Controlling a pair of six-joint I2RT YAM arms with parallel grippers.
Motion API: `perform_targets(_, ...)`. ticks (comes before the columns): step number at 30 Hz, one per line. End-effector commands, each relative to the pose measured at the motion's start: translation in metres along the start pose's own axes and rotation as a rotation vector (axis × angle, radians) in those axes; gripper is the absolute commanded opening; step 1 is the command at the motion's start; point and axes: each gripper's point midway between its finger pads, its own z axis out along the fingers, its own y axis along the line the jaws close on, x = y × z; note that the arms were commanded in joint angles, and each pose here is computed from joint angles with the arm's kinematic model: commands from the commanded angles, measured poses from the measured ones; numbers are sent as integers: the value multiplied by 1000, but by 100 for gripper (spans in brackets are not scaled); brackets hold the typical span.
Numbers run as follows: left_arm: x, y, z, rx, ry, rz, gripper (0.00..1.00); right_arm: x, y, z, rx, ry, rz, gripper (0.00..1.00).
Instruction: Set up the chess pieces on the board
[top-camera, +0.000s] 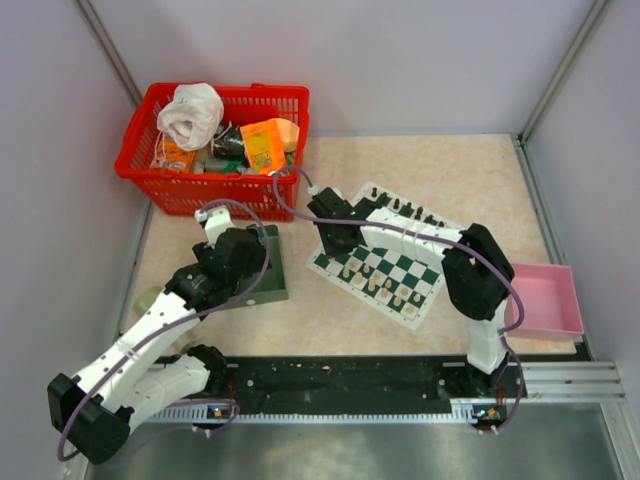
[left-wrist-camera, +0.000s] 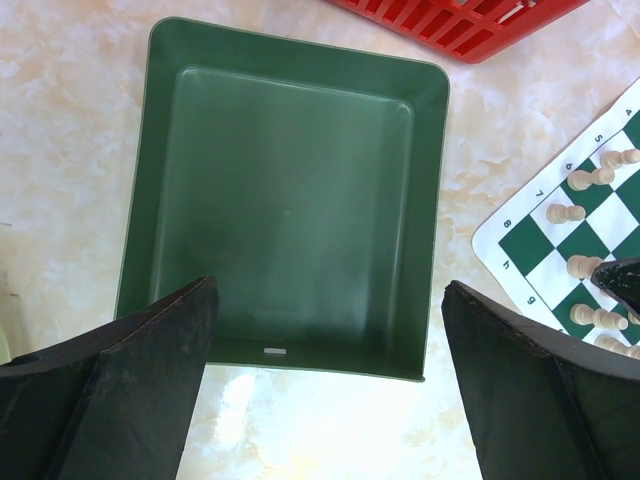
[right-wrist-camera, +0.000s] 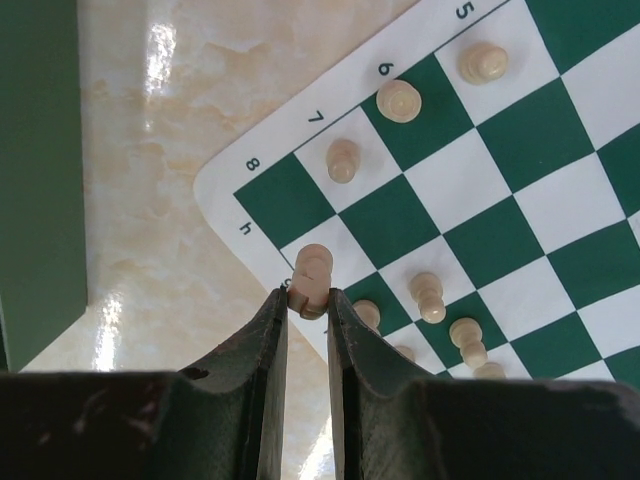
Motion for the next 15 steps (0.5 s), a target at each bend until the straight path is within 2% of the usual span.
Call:
perform_targets(1,-6,2,1,-14,-24,-22,99,9,5,7,-9,18,4,17)
perform_targets(15,-5,0,3,-12,-20,-24,99,21,4,18,-6,38,11,17)
